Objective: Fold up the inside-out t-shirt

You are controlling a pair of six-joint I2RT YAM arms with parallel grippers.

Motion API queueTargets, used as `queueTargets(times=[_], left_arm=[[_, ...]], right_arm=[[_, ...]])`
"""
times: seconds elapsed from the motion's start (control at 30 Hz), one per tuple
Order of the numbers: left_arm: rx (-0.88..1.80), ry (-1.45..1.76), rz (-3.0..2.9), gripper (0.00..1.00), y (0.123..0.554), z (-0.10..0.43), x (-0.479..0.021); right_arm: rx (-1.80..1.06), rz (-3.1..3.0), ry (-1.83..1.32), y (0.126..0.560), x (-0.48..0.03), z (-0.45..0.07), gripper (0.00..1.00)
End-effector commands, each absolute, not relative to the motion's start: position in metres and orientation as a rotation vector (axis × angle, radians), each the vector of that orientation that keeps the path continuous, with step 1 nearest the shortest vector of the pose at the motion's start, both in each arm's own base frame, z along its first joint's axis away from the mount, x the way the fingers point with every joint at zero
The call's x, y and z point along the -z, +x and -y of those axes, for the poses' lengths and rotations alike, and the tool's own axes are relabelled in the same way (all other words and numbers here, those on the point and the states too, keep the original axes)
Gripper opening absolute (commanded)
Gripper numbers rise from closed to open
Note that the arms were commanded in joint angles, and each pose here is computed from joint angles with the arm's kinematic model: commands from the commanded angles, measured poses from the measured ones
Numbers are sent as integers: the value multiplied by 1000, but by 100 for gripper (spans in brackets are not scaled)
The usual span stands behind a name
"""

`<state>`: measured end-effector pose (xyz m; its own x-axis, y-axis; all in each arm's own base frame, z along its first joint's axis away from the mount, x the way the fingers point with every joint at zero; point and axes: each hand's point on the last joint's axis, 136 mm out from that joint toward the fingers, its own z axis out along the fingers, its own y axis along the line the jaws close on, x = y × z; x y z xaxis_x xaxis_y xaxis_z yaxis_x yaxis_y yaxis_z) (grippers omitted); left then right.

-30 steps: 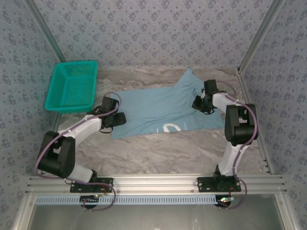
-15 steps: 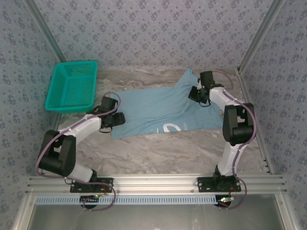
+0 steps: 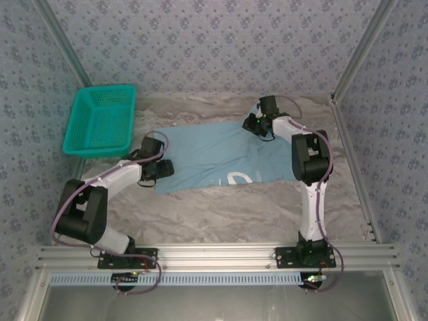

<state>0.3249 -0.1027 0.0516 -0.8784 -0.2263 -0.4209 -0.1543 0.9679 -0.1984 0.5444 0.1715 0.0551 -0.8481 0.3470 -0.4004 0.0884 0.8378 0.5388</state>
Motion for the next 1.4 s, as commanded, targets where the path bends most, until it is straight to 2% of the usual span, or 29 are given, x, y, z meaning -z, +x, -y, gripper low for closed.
queueTargets(times=[0.0, 0.23, 0.37, 0.57, 0.7, 0.8, 0.87, 1.07, 1.23, 1.37], left_arm=[[252, -268, -2630, 62, 327, 104, -59], [300, -247, -2625, 62, 337, 113, -59], [309, -233, -2622, 62, 342, 117, -63], [301, -225, -2626, 62, 343, 117, -63], [292, -226, -2630, 62, 342, 115, -62], [288, -224, -2634, 62, 342, 115, -62], [286, -222, -2636, 62, 342, 115, -62], [271, -217, -2637, 62, 341, 113, -62], [266, -210, -2641, 62, 341, 113, -61], [277, -209, -2631, 62, 343, 114, -64]], right_arm=[[-684, -2496, 205, 535, -90, -170, 24], [-366, -2563, 265, 508, -82, -88, 31], [-264, -2605, 284, 508, -65, -70, 37], [-205, -2639, 258, 519, -48, -64, 40], [-225, -2635, 246, 529, -43, -71, 34], [-249, -2637, 244, 537, -43, -75, 22], [-275, -2628, 249, 542, -47, -78, 17], [-528, -2538, 302, 560, -70, -103, 14], [-803, -2434, 288, 573, -97, -126, 17], [-777, -2454, 277, 550, -102, -114, 22]])
